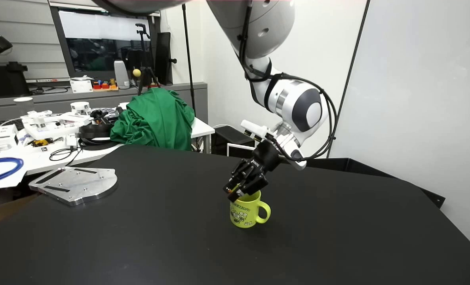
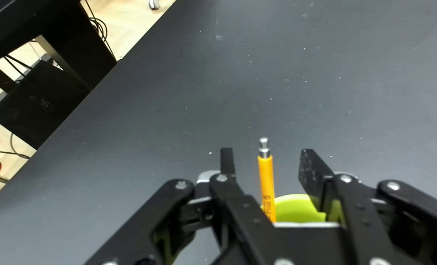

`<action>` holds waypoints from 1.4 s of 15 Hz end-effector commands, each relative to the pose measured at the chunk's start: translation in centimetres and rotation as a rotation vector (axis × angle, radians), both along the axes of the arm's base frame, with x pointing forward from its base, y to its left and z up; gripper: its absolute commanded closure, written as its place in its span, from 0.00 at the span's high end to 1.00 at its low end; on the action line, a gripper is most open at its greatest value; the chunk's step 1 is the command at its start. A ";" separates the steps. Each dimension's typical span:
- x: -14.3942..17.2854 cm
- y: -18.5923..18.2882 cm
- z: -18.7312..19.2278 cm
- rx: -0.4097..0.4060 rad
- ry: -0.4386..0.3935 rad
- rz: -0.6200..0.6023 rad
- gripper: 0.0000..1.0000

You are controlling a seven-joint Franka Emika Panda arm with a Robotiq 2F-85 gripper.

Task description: Remove the Ellen key from the cup and put it on the table

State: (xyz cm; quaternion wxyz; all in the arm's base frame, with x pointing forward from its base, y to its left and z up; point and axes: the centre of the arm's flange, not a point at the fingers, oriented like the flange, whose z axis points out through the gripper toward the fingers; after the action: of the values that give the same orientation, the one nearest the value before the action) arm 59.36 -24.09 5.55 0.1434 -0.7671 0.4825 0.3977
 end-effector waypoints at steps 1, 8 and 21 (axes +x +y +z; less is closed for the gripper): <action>1.2 -0.4 0.6 -0.005 0.012 -0.025 0.19; 2.0 0.9 4.5 0.054 0.024 -0.040 0.02; 0.7 8.2 8.9 0.077 0.048 0.250 0.02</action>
State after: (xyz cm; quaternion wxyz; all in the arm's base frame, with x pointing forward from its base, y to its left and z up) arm 61.32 -18.47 14.62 0.1412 -0.7666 0.4050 0.4779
